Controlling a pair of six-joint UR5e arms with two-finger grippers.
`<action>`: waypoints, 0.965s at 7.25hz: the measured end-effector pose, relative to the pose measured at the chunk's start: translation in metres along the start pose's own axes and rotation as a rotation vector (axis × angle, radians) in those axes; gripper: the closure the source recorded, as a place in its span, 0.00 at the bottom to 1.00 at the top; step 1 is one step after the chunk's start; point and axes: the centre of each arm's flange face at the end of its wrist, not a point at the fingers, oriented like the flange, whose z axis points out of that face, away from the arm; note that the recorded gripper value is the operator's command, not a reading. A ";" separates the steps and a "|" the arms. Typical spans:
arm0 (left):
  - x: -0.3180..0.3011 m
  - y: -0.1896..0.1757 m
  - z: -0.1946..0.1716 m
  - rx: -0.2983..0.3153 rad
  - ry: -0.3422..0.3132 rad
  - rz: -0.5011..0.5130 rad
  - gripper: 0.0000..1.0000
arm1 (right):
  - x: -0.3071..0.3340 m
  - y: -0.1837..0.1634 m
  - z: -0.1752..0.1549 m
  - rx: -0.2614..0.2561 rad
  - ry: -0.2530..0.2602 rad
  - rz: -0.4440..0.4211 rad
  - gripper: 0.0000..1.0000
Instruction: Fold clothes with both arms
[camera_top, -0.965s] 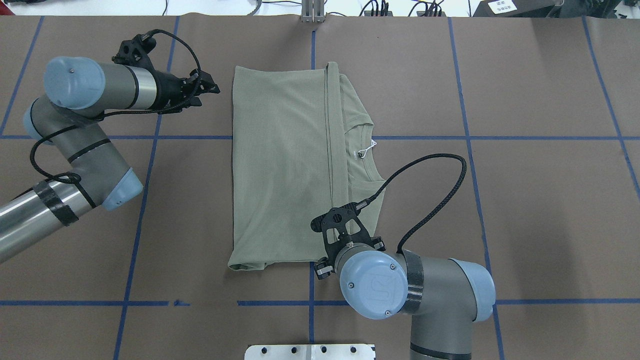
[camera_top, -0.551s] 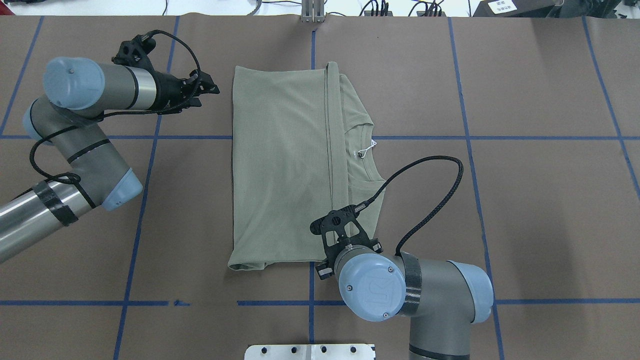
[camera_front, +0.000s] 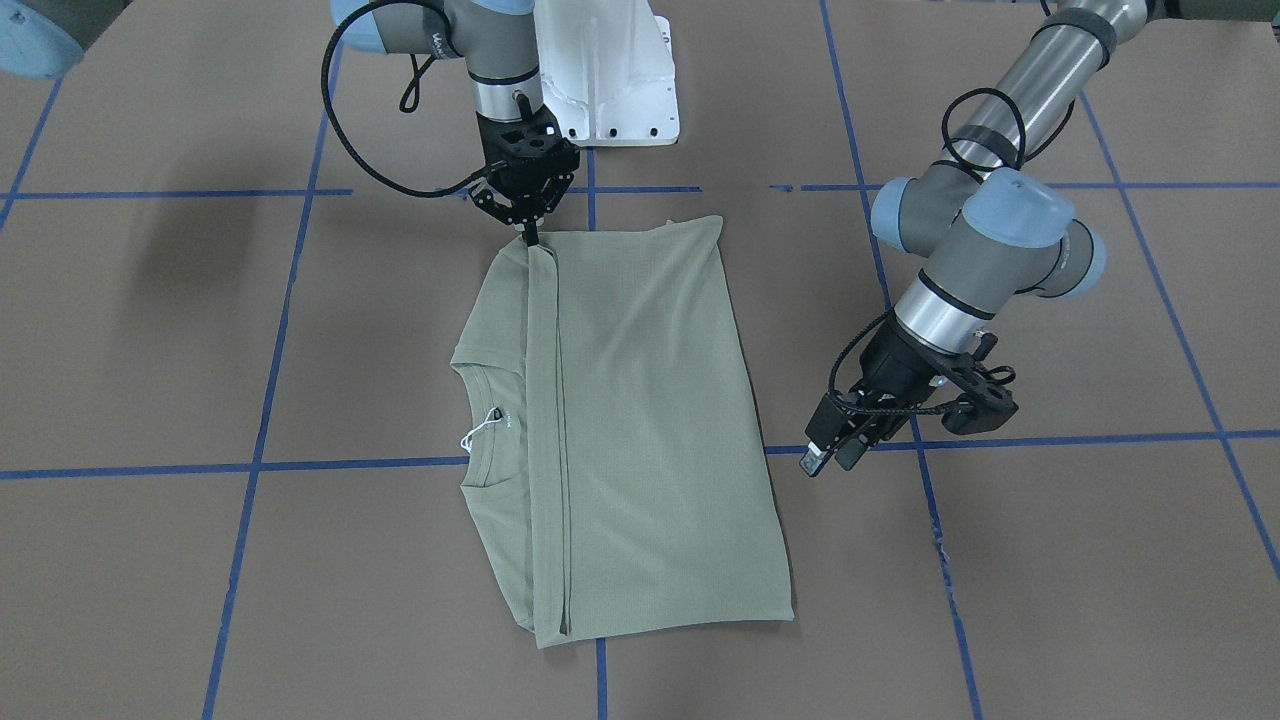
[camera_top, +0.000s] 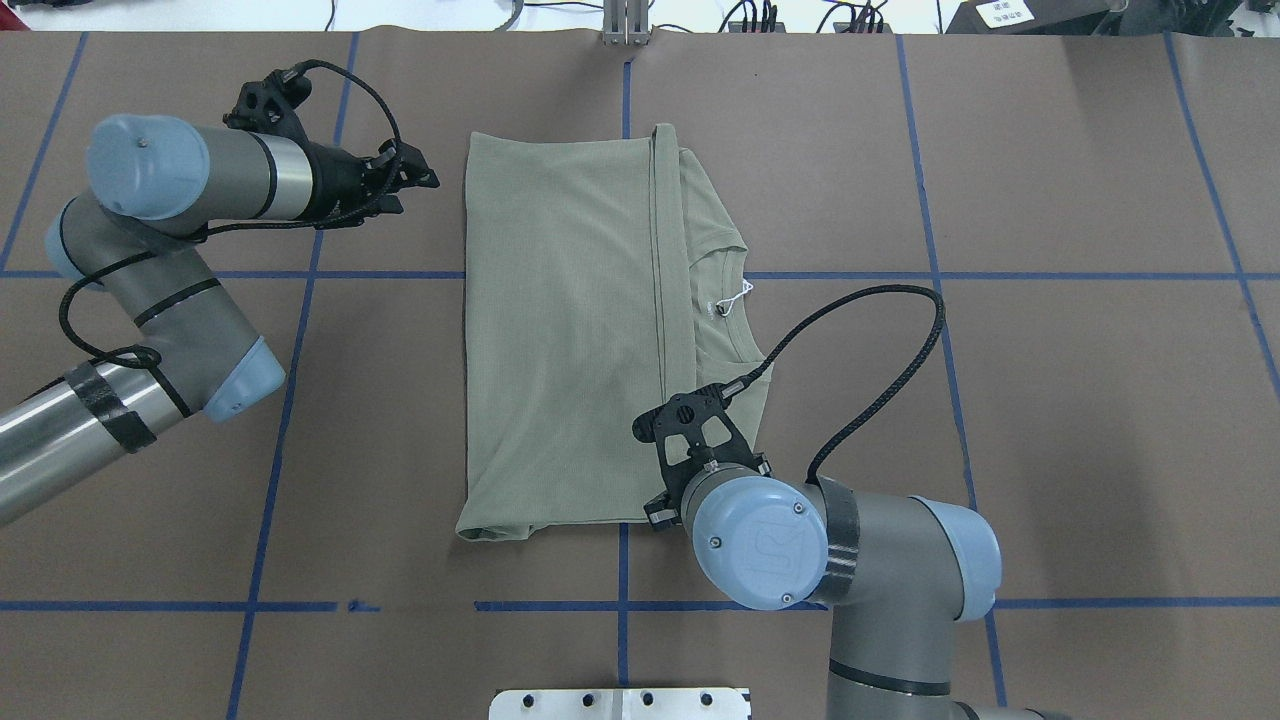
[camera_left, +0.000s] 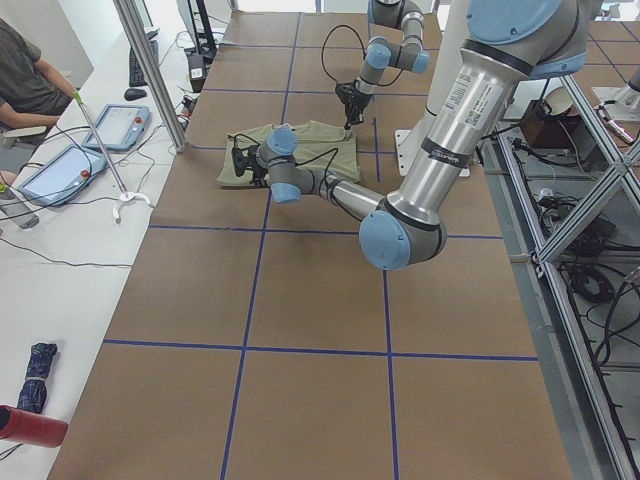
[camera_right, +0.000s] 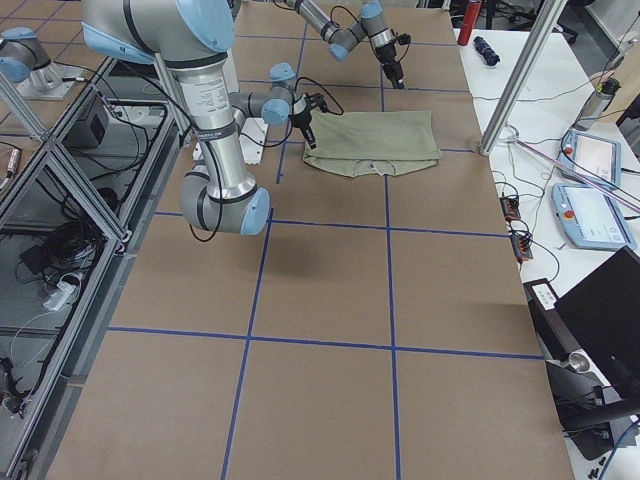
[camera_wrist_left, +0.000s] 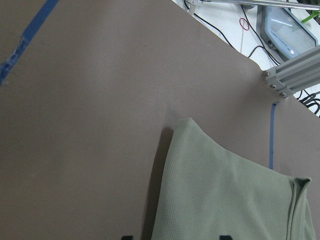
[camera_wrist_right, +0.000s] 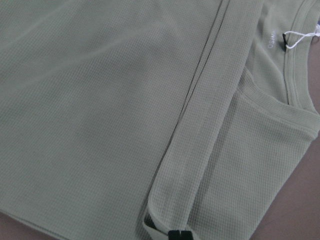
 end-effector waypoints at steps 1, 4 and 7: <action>0.001 0.000 0.000 0.000 0.002 0.001 0.35 | 0.010 0.007 -0.001 -0.003 0.005 0.003 1.00; 0.002 0.000 -0.001 0.001 0.004 0.001 0.35 | 0.027 0.055 0.013 -0.026 0.054 0.056 1.00; 0.004 0.001 -0.003 0.002 0.009 0.002 0.35 | 0.030 0.060 0.002 -0.022 0.040 0.078 0.74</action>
